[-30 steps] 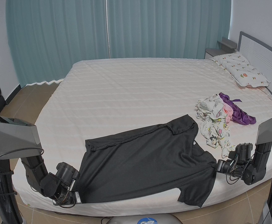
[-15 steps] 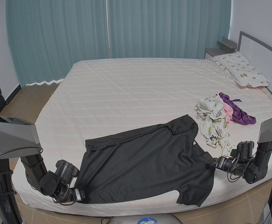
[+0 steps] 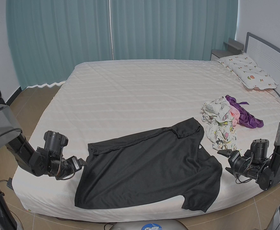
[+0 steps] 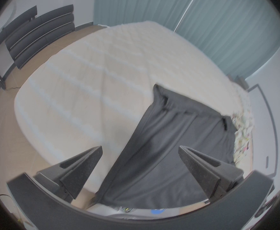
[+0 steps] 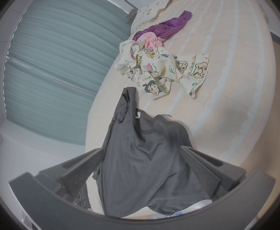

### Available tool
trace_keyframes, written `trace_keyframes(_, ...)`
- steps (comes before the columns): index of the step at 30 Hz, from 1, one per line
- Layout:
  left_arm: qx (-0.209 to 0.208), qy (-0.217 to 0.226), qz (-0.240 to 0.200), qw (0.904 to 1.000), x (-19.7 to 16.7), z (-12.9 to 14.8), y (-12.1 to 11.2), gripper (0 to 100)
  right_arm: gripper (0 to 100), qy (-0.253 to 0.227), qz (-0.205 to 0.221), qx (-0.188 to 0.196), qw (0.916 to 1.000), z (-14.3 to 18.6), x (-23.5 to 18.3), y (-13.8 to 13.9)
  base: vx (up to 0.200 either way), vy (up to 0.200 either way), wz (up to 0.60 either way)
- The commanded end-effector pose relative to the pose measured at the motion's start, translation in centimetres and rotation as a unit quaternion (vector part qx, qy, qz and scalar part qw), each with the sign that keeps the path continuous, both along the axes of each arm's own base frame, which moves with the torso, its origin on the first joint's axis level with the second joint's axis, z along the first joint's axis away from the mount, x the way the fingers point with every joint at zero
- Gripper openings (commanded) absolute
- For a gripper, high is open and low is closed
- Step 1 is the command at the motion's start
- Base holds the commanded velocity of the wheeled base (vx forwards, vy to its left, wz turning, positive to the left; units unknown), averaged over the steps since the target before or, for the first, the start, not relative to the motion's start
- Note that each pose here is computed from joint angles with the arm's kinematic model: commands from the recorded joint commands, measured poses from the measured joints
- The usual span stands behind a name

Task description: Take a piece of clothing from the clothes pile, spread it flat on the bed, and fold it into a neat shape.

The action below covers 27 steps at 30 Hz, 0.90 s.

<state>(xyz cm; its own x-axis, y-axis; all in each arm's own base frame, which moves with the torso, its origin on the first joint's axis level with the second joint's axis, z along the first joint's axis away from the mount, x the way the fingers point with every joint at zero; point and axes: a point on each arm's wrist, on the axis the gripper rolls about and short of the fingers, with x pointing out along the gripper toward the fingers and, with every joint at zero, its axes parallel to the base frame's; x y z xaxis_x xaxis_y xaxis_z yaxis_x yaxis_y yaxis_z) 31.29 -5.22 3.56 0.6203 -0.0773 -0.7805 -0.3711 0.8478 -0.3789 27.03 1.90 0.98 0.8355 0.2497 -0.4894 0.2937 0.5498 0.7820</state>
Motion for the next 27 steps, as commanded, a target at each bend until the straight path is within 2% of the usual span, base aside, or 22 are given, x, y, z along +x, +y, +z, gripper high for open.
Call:
trace_keyframes(1, -0.024, -0.019, 0.027, 0.9992, 5.2, -0.3, -0.5, 100, 100, 0.006, 0.008, 0.024, 0.9997, -1.3, -1.4, 0.9, 0.000, 0.000, 0.00)
trace_keyframes(8, -0.053, 0.008, 0.067, 0.9963, 10.1, -0.5, -1.4, 100, 100, 0.018, 0.007, 0.030, 0.9994, -1.9, -2.0, 1.1, 0.000, 0.000, 0.00)
trace_keyframes(10, -0.054, 0.011, 0.067, 0.9962, 10.1, -0.6, -1.4, 100, 100, 0.018, 0.006, 0.031, 0.9993, -1.9, -2.0, 1.1, 0.000, 0.000, 0.00)
trace_keyframes(11, -0.053, 0.038, 0.074, 0.9950, 10.9, -1.4, -1.7, 100, 100, 0.024, 0.001, 0.042, 0.9988, -1.9, -2.1, 1.2, 0.000, 0.000, 0.00)
trace_keyframes(13, -0.053, 0.044, 0.075, 0.9948, 11.4, -2.0, -1.8, 100, 100, 0.023, 0.001, 0.042, 0.9989, -1.8, -2.1, 1.2, 0.000, 0.000, 0.00)
trace_keyframes(27, -0.052, 0.046, 0.064, 0.9956, 12.2, -3.0, -3.1, 100, 100, 0.022, 0.004, 0.041, 0.9989, -1.8, -2.1, 1.3, 0.000, 0.000, 0.00)
